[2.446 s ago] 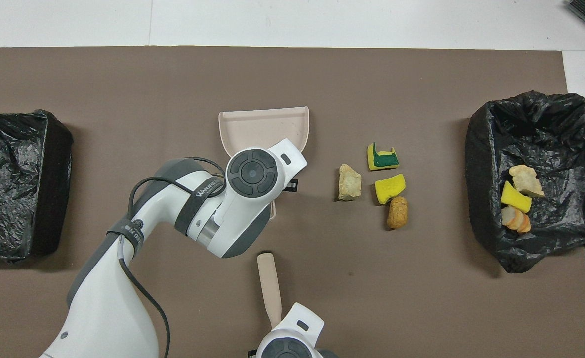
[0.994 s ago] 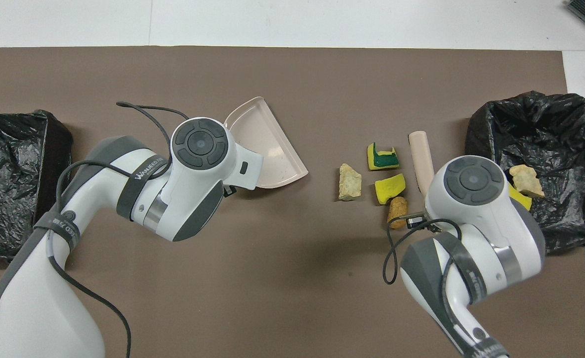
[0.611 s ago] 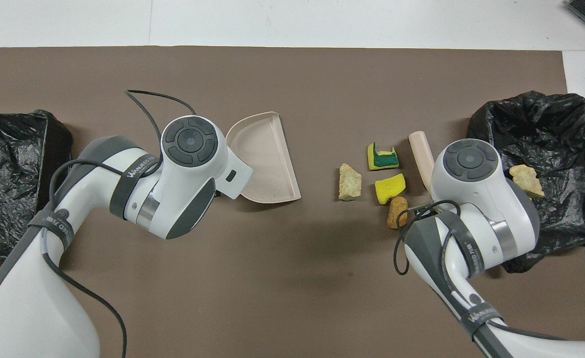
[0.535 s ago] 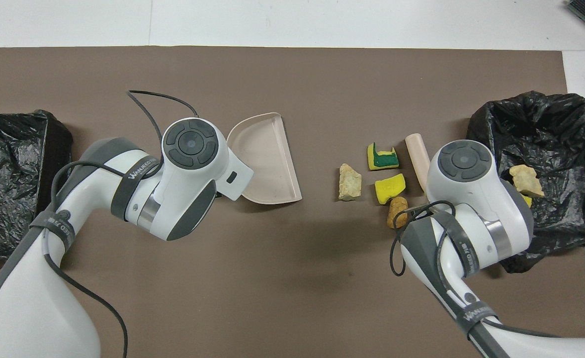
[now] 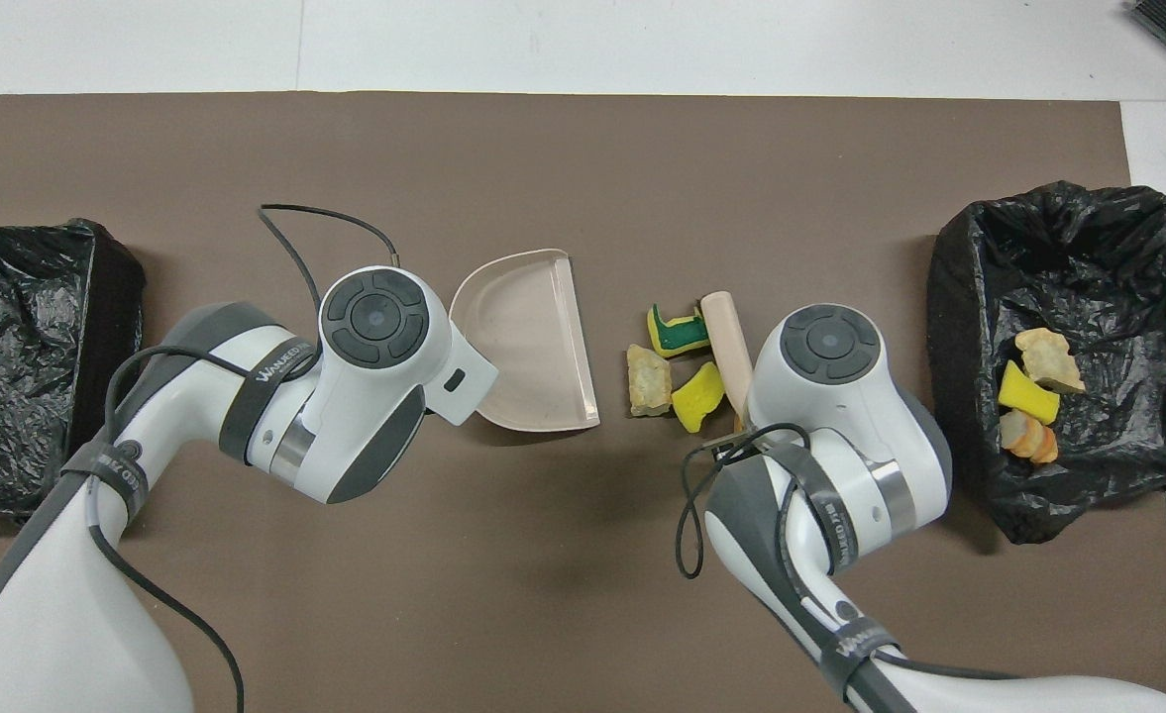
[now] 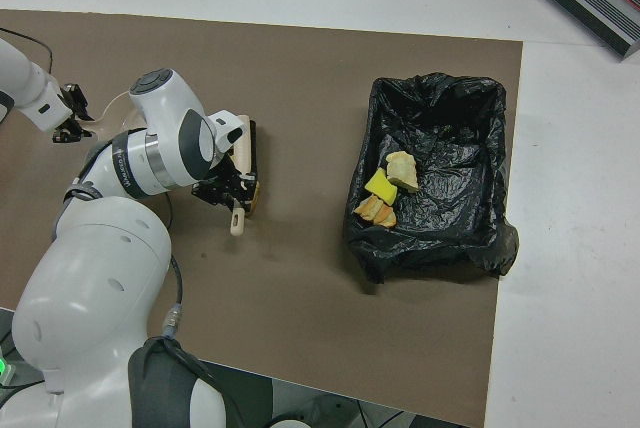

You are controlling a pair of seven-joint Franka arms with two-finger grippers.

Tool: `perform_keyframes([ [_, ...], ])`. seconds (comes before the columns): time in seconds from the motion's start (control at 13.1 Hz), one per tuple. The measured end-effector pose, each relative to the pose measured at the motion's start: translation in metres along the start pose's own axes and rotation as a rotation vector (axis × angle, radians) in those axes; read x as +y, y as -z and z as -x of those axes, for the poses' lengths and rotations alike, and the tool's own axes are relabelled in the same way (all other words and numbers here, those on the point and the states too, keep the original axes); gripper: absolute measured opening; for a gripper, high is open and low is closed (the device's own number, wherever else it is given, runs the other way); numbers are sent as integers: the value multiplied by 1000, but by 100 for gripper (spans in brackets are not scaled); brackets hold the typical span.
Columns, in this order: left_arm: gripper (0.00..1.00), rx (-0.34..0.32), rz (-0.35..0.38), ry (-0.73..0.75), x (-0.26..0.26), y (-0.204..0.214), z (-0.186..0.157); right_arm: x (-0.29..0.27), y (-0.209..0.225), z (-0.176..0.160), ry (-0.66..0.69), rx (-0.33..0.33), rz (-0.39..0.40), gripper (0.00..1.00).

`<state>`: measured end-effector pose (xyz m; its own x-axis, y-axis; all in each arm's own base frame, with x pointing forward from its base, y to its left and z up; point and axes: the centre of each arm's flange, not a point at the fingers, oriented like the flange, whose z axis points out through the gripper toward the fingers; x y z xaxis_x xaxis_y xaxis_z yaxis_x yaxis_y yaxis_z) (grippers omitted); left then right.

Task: Sweep and dump trash in bin
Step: 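Sweep the sponges and lumps toward the dustpan with the right gripper's brush, then push the remaining trash fully into the dustpan with the right gripper's brush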

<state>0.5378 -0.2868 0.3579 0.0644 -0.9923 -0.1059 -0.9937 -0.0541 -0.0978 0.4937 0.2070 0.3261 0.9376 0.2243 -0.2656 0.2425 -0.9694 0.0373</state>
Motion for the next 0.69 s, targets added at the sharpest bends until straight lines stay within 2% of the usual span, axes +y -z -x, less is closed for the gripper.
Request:
perform_keyframes([
  [0.31, 32, -2, 8, -24, 20, -2, 0, -63, -8, -1, -10, 27, -135, 26],
  [0.54, 32, -4, 13, -28, 25, -3, 2, -100, 14, -6, -29, 57, -272, 26],
  [0.69, 32, -5, 14, -28, 25, -3, 2, -119, 36, -10, -29, 81, -333, 26],
])
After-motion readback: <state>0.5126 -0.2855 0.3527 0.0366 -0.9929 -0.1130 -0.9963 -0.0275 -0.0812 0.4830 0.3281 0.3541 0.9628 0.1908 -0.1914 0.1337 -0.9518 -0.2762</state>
